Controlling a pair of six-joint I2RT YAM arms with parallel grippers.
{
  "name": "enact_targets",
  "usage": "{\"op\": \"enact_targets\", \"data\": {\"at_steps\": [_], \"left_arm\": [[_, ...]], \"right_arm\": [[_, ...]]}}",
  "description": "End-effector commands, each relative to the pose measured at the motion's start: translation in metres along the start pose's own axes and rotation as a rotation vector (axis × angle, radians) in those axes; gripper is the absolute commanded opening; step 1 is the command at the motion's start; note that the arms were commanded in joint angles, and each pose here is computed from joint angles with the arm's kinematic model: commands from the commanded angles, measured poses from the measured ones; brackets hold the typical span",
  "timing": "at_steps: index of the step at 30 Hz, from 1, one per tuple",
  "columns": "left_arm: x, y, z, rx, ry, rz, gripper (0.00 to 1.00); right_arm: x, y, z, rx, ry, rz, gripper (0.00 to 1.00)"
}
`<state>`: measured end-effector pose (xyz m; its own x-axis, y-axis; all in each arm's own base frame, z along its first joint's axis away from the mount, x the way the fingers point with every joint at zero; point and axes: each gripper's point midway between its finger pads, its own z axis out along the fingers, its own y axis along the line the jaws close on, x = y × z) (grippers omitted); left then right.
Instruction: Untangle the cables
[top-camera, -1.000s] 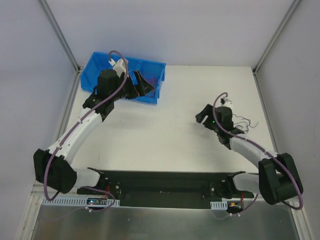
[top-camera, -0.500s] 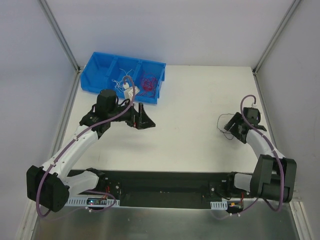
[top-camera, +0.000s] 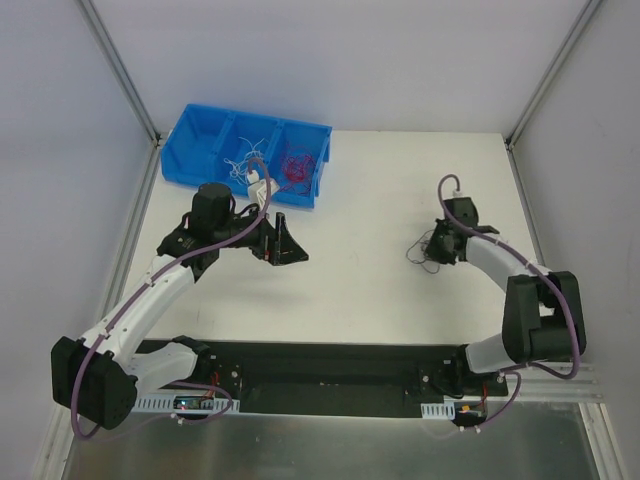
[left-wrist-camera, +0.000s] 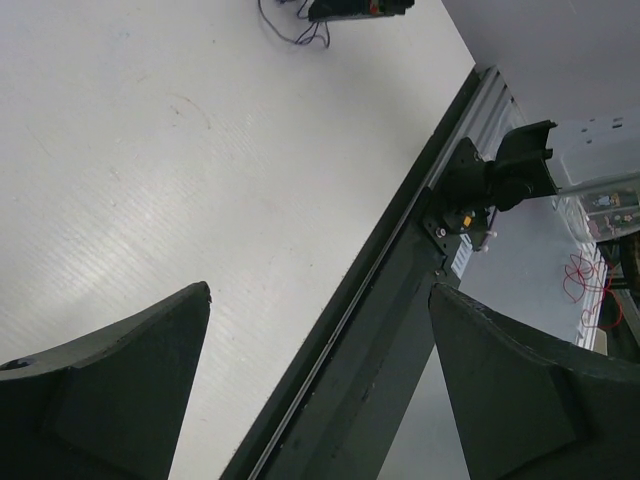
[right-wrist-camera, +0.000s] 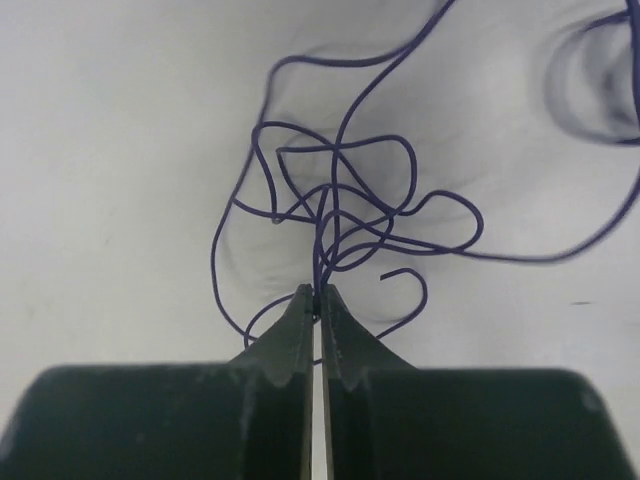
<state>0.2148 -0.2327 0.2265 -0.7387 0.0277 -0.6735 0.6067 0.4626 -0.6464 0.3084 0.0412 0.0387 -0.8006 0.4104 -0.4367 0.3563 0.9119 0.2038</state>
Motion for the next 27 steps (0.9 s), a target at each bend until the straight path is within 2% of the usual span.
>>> {"op": "enact_targets", "data": {"at_steps": [1,5,8,10,15,19,24,27], "left_arm": [[-0.005,0.0,-0.003,0.012,-0.011,0.027,0.89],[-0.003,0.004,0.0,0.011,0.003,0.007,0.88],[-0.001,0.009,0.002,0.001,0.01,0.0,0.87],[0.001,0.013,0.004,-0.007,0.019,-0.01,0.86],[0.007,0.024,0.012,-0.025,0.048,-0.056,0.78],[0.016,0.033,0.025,-0.041,0.093,-0.147,0.75],[0.04,0.043,0.053,-0.119,0.159,-0.185,0.82],[0.055,0.061,0.068,-0.228,0.187,-0.189,0.8]], "right_arm": [[0.046,0.083,-0.019,-0.269,0.033,-0.1,0.01],[0.101,0.151,-0.043,-0.465,0.013,-0.284,0.01],[0.132,0.183,-0.058,-0.554,-0.022,-0.401,0.01],[0.143,0.191,-0.061,-0.596,-0.042,-0.453,0.01],[0.132,0.185,-0.059,-0.592,-0.123,-0.426,0.01],[0.137,0.19,-0.056,-0.628,-0.115,-0.43,0.27],[0.137,0.188,-0.056,-0.641,-0.133,-0.419,0.6],[0.138,0.185,-0.059,-0.667,-0.152,-0.412,0.67]]}}
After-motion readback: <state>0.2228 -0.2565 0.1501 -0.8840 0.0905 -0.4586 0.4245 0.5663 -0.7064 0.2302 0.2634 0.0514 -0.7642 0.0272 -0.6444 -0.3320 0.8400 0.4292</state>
